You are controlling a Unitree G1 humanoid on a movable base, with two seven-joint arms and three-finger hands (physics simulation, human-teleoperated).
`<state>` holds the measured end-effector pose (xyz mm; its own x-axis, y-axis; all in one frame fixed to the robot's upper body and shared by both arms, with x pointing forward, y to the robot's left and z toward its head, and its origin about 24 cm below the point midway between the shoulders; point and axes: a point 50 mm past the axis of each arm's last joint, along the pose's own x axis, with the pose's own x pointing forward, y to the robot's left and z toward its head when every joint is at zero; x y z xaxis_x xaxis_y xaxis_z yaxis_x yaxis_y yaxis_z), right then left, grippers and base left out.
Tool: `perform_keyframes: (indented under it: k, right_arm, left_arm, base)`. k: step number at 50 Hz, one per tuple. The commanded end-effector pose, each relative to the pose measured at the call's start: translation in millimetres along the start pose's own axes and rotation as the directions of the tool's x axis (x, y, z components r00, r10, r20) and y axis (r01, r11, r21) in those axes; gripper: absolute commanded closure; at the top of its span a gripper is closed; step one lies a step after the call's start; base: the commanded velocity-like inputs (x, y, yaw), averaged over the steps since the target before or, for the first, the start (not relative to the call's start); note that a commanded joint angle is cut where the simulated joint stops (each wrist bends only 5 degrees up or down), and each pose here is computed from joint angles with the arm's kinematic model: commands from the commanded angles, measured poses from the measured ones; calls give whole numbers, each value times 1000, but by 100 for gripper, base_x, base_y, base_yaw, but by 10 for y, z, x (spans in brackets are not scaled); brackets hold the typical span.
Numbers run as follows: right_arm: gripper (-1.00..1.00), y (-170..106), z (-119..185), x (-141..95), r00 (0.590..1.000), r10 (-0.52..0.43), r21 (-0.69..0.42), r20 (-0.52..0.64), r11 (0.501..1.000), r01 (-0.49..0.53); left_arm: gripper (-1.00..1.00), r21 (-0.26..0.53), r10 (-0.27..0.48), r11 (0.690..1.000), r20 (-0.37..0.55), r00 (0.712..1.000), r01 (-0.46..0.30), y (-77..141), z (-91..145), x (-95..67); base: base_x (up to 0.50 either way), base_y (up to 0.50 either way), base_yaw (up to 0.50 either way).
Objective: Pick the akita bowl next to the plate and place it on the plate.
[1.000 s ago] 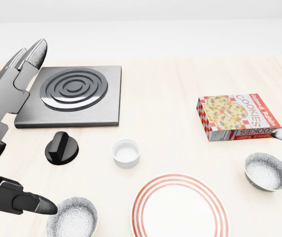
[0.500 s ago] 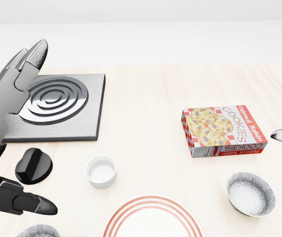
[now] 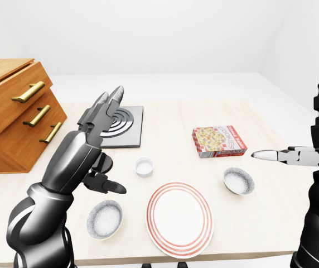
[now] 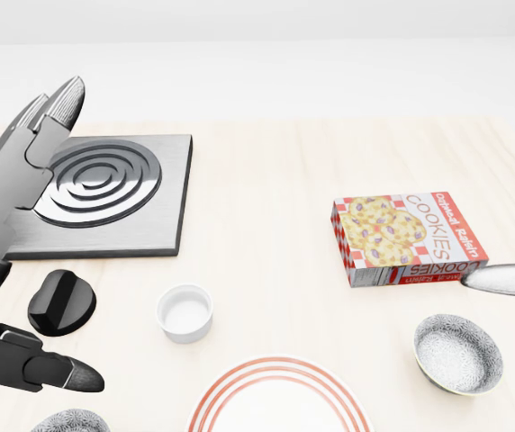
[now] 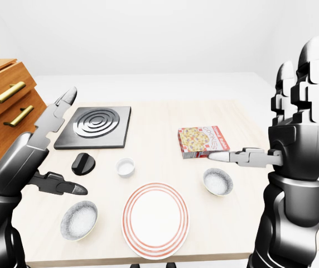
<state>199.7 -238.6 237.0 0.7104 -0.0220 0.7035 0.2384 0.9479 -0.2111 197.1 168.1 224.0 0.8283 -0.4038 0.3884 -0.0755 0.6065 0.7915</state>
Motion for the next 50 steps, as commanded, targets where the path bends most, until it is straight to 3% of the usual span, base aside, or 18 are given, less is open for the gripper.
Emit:
perform_keyframes:
  k: [1, 5, 11, 15, 20, 24, 33, 50]
  right_arm:
    - [-100, -60, 54, -8, 1000, -4, -42, 20, 999, 5]
    - [-100, -145, 144, -34, 995, -69, 58, 75, 996, 64]
    - [-100, -220, 275, -11, 987, -81, 113, 139, 991, 65]
    - [-100, -243, 310, 25, 990, -20, 36, 142, 999, 15]
    - [-100, -176, 214, -8, 993, 98, -91, 60, 992, -92]
    - [-100, -137, 175, -31, 992, 124, -143, 27, 983, -118]
    - [-100, -107, 220, -155, 968, 241, -303, -62, 920, -249]
    - [-100, -130, 274, -264, 937, 303, -434, -173, 831, -349]
  left_arm:
    - [-100, 12, -2, 1000, 4, 1000, 2, 6, 15, 6]
    - [-100, 7, -2, 1000, -2, 1000, 2, -1, 3, 2]
    - [-100, 3, -3, 1000, -3, 1000, 3, -6, -2, 6]
    - [-100, -7, -4, 1000, -9, 1000, 3, -15, -19, 3]
    - [-100, -2, -6, 1000, -5, 1000, 6, -15, -7, 3]
    - [-100, 1, -8, 1000, -4, 1000, 8, -13, -3, 5]
    - [-100, 9, -10, 1000, -2, 1000, 10, -10, 5, 8]
    - [-100, 14, -10, 1000, -2, 1000, 10, -8, 10, 10]
  base:
    - [0, 0, 0]
    - [0, 0, 0]
    - [0, 0, 0]
    - [0, 0, 0]
    - [0, 0, 0]
    - [0, 0, 0]
    - [0, 0, 0]
    - [0, 0, 0]
